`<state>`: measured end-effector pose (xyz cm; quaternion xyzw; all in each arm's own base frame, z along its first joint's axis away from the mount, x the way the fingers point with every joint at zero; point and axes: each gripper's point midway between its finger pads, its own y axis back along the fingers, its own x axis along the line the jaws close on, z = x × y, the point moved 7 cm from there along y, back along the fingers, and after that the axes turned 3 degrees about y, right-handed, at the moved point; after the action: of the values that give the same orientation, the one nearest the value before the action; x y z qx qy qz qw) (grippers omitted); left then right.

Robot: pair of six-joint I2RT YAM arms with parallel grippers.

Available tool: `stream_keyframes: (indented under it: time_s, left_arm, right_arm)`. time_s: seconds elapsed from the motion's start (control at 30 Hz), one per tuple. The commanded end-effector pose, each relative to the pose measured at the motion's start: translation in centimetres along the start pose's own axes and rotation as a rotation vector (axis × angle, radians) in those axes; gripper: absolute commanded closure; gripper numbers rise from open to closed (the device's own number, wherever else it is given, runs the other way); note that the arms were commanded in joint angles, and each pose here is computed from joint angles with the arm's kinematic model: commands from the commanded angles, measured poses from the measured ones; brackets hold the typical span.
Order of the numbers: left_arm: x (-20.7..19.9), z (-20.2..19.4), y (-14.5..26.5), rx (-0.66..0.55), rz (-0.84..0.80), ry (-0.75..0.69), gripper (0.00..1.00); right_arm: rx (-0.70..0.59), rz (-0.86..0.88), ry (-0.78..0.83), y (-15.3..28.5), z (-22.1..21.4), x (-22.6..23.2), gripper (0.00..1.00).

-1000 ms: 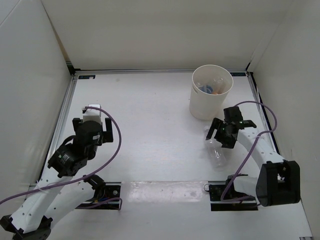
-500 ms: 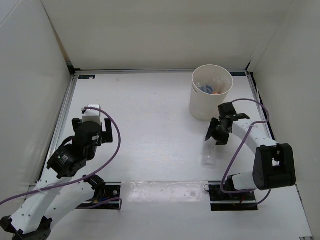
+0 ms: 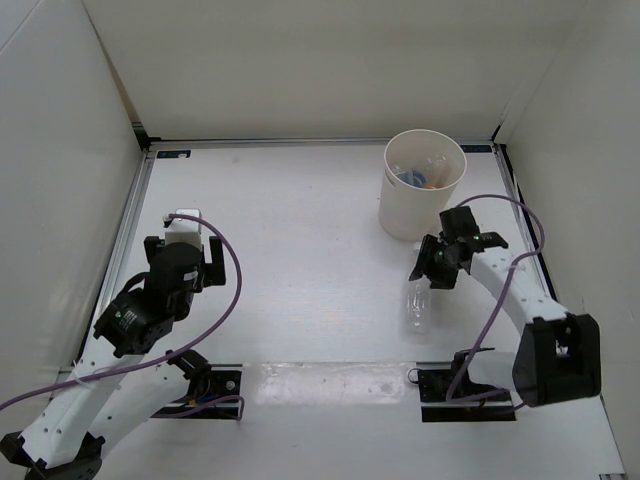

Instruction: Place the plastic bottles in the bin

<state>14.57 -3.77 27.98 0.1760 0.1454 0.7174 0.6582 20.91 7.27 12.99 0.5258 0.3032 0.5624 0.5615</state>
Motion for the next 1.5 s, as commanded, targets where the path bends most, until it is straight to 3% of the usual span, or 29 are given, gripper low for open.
stream_keyframes:
  time_s: [0.0, 0.2, 0.4, 0.47, 0.63, 0.73, 0.77, 0.83, 0.87, 0.93, 1.1, 1.37, 1.47]
  left_arm:
    - [0.0, 0.1, -0.1, -0.011, -0.003, 0.009, 0.01]
    - [0.1, 0.2, 0.0, -0.015, 0.002, 0.01, 0.01]
    - [0.3, 0.3, 0.1, -0.031, 0.016, 0.023, 0.01]
    - [0.5, 0.4, 0.2, -0.039, 0.028, 0.028, 0.01]
    - [0.8, 0.4, 0.4, -0.051, 0.034, 0.037, 0.01]
    - [0.7, 0.4, 0.3, -0.054, 0.033, 0.036, 0.01]
    - [0.8, 0.4, 0.4, -0.052, 0.033, 0.033, 0.01]
    - [0.6, 0.4, 0.3, -0.048, 0.032, 0.03, 0.01]
    - [0.7, 0.4, 0.3, -0.048, 0.034, 0.032, 0.01]
    - [0.6, 0.4, 0.2, -0.047, 0.031, 0.029, 0.01]
    - [0.3, 0.4, 0.0, -0.039, 0.024, 0.021, 0.01]
    - [0.1, 0.4, -0.1, -0.033, 0.014, 0.013, 0.01]
    - [0.1, 0.2, -0.2, -0.026, 0.012, 0.006, 0.01]
  right_arm:
    - [-0.061, 0.074, 0.057, 2.5, -0.9, 1.4, 1.0]
    - [-0.23, 0.197, 0.232, 6.7, -3.6, 4.3, 1.0]
    - [-0.596, 0.31, 0.369, 14.3, -3.8, 5.7, 1.0]
    - [-0.768, 0.315, 0.364, 19.0, -2.1, 6.0, 1.0]
    - [-1.078, 0.193, 0.291, 26.3, 3.3, 6.3, 1.0]
    - [-1.184, 0.176, 0.218, 28.8, 8.1, 6.7, 1.0]
    - [-1.129, 0.273, 0.279, 28.1, 9.0, 8.2, 1.0]
    - [-1.179, 0.309, 0.161, 29.2, 12.5, 7.4, 1.0]
    - [-1.136, 0.333, 0.149, 28.0, 14.6, 6.3, 1.0]
    - [-1.207, 0.41, 0.099, 29.0, 16.7, 6.9, 1.0]
    - [-1.236, 0.372, 0.141, 27.5, 21.9, 9.4, 1.0]
    - [-1.167, 0.341, 0.086, 23.2, 25.1, 9.6, 0.98]
    - [-1.142, 0.333, 0.083, 21.8, 25.7, 9.9, 0.94]
